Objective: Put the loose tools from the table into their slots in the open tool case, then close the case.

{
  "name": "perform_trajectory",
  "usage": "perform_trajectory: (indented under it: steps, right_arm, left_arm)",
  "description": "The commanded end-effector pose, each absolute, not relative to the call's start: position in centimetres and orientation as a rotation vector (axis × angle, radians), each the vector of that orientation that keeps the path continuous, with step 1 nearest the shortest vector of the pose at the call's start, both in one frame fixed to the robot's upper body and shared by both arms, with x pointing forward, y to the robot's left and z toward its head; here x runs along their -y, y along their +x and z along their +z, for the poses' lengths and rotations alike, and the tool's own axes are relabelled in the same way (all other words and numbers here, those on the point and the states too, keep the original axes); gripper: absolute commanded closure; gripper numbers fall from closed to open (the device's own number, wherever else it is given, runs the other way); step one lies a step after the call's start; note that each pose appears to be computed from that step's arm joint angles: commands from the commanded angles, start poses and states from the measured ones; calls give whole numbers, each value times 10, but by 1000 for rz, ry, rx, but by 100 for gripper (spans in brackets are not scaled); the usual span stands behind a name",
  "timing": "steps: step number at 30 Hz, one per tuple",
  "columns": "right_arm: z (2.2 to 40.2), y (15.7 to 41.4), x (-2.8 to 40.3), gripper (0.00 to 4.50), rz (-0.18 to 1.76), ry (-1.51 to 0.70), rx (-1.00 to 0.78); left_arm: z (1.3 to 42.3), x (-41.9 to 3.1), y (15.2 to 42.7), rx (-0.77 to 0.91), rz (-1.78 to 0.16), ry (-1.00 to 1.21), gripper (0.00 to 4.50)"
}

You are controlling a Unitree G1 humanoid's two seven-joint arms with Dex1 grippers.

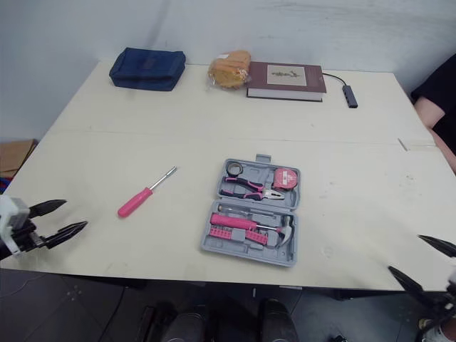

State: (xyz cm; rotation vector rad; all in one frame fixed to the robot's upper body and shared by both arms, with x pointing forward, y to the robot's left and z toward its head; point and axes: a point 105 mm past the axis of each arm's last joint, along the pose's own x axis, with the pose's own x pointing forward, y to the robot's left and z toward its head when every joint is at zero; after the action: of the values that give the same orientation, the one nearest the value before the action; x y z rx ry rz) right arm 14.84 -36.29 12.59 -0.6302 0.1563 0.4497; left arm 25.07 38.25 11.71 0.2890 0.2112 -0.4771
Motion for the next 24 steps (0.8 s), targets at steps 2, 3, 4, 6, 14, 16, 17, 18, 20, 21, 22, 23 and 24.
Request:
perform_trajectory:
  steps: [2, 3, 4, 6, 14, 16, 17, 18, 20, 21, 22, 23, 24]
  right_arm:
    - [144, 148, 392, 2, 232, -632, -34]
    - [152, 155, 390, 2, 208, -602, 20]
    - [157, 163, 383, 2, 221, -579, 56]
    - [156, 178, 356, 2, 347, -558, 66]
    - [185, 208, 256, 2, 733, -471, 256]
    - [194, 209, 232, 2, 840, -425, 301]
    - [195, 207, 222, 2, 903, -401, 300]
    - [193, 204, 216, 2, 955, -398, 284]
    - [188, 199, 203, 2, 1066, -420, 251]
    - [186, 197, 198, 2, 1103, -429, 242]
    - [187, 198, 193, 2, 1119, -426, 259]
    - [188, 198, 188, 2, 1129, -419, 275]
    - [187, 198, 184, 2, 1142, -415, 280]
  left_arm:
    - [127, -383, 253, -149, -439, 298, 0]
    - [128, -379, 256, -134, -447, 296, 0]
    - [131, -374, 260, -119, -461, 294, 0]
    - [137, -358, 268, -91, -508, 281, 0]
    - [146, -296, 295, -176, -632, 181, 0]
    - [142, -281, 297, -233, -667, 209, 0]
    - [137, -279, 299, -276, -651, 219, 0]
    - [134, -279, 301, -308, -628, 215, 0]
    - [128, -274, 304, -354, -620, 232, 0]
    - [125, -271, 306, -371, -615, 236, 0]
    - [121, -267, 309, -385, -608, 246, 0]
    - [116, -268, 312, -408, -581, 253, 0]
    - [111, -269, 314, -424, -561, 267, 0]
